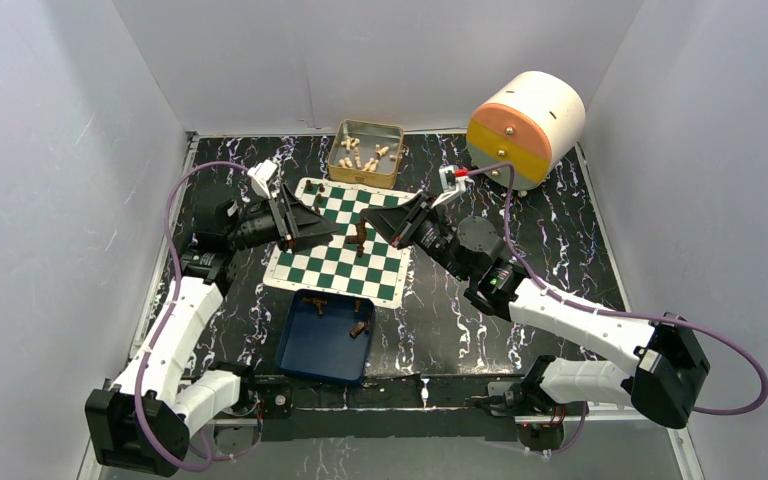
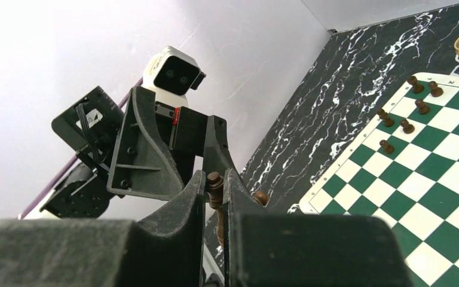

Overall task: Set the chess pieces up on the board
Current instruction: Pick up the chess piece from the storage box.

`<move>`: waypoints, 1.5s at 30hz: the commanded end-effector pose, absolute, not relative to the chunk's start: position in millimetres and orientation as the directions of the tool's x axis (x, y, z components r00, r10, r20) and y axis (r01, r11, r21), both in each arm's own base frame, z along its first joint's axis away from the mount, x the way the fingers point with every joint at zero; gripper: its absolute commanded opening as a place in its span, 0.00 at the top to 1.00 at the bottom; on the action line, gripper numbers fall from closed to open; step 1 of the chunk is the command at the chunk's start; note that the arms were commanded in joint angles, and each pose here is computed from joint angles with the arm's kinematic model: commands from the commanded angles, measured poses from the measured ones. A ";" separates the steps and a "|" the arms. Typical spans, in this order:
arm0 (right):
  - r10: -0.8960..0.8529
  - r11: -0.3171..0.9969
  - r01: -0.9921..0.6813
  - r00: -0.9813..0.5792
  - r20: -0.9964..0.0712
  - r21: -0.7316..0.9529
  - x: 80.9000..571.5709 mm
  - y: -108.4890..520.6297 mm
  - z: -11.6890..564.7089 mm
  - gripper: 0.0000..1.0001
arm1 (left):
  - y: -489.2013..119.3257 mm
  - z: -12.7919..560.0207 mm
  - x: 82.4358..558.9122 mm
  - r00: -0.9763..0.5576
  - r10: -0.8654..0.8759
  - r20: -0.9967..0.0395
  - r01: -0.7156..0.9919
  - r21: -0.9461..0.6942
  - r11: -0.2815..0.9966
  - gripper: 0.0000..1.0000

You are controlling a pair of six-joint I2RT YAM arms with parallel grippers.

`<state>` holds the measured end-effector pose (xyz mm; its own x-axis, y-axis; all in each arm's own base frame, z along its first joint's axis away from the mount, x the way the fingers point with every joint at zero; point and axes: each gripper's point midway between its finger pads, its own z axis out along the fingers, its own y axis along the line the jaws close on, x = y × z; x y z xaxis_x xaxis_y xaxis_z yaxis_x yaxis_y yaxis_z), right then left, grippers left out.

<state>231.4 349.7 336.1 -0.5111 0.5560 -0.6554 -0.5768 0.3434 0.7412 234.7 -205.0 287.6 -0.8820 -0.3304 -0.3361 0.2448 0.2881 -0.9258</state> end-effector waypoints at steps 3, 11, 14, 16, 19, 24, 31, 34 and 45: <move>0.688 0.207 -0.613 -0.463 -0.559 0.762 231.1 338.8 399.3 0.97 | -207.6 306.5 226.8 -0.861 -0.339 -0.379 0.325 -0.923 0.206 0.30; 0.678 0.158 -0.608 -0.506 -0.533 0.778 227.7 347.3 401.9 0.97 | -209.6 314.5 226.4 -0.868 -0.403 -0.289 0.288 -0.955 0.064 0.29; 0.673 0.146 -0.610 -0.516 -0.530 0.779 226.3 349.5 402.0 0.98 | -209.3 315.8 224.8 -0.866 -0.412 -0.284 0.285 -0.957 0.060 0.29; 0.676 0.133 -0.614 -0.518 -0.524 0.778 224.9 349.2 403.9 0.97 | -209.1 315.8 224.9 -0.868 -0.424 -0.257 0.261 -0.964 0.050 0.31; 0.678 0.112 -0.627 -0.519 -0.520 0.771 221.9 348.7 405.3 0.97 | -208.7 311.0 226.5 -0.879 -0.450 -0.157 0.170 -0.985 0.012 0.33; 0.686 0.106 -0.631 -0.513 -0.516 0.769 221.6 346.9 406.3 0.97 | -209.2 315.9 222.6 -0.881 -0.465 -0.092 0.130 -0.990 -0.050 0.35; 0.680 0.087 -0.643 -0.519 -0.517 0.761 220.4 351.4 409.9 0.97 | -215.9 315.6 224.1 -0.895 -0.444 -0.036 0.080 -0.994 -0.081 0.39; 0.678 0.074 -0.643 -0.528 -0.511 0.762 220.3 354.6 409.4 0.97 | -219.1 322.8 222.6 -0.901 -0.434 -0.020 0.078 -0.990 -0.118 0.42; 0.677 0.075 -0.640 -0.531 -0.510 0.765 222.6 357.0 401.4 0.97 | -220.8 318.7 217.8 -0.901 -0.433 0.011 0.055 -0.989 -0.140 0.60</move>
